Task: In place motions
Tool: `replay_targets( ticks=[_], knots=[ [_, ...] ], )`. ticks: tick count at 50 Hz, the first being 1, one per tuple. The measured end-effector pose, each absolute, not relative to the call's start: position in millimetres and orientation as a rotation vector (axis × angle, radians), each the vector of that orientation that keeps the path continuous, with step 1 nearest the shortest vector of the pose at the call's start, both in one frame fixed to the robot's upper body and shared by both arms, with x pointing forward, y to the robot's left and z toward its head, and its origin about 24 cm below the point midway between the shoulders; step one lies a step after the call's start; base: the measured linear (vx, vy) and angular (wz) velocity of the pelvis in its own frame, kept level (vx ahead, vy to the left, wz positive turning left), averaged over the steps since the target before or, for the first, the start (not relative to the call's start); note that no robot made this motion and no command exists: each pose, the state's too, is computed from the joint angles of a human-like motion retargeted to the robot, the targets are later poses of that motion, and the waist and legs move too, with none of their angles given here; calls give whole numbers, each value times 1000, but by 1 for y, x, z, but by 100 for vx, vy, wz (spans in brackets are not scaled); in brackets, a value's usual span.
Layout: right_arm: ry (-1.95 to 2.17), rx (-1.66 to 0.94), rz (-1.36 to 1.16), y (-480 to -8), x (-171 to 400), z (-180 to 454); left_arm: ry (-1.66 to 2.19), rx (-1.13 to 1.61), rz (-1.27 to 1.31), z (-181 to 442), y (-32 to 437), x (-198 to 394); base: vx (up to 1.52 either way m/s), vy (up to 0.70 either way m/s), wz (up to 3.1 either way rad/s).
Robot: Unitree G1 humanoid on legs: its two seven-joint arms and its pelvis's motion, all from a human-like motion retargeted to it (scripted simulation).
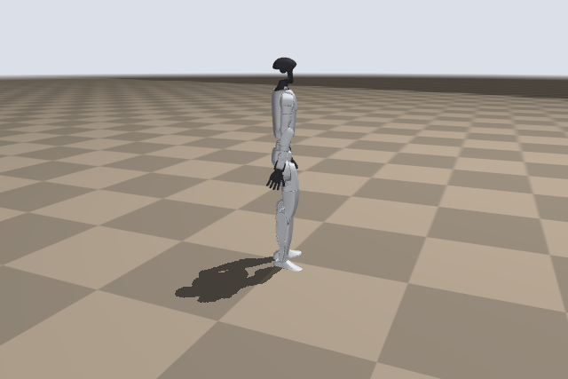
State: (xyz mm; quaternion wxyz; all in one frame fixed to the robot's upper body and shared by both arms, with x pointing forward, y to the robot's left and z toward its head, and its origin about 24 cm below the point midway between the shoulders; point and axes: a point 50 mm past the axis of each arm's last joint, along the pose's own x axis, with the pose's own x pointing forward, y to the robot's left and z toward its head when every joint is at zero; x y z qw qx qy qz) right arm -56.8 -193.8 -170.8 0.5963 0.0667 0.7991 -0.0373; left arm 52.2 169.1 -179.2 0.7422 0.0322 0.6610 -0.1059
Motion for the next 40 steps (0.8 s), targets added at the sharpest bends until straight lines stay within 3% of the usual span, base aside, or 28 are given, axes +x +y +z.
replay_targets(
  ticks=[10,25,40],
  knots=[
    [1846,24,-1,-206,-48,-171,1554,112,-205,-182,177,17,16,-28,211],
    [1582,62,3,-196,17,-179,1777,-102,155,-175,184,-55,36,-31,86],
    [1673,77,50,-199,-21,-177,1680,19,-174,-181,172,-6,41,-27,103]
  ],
)
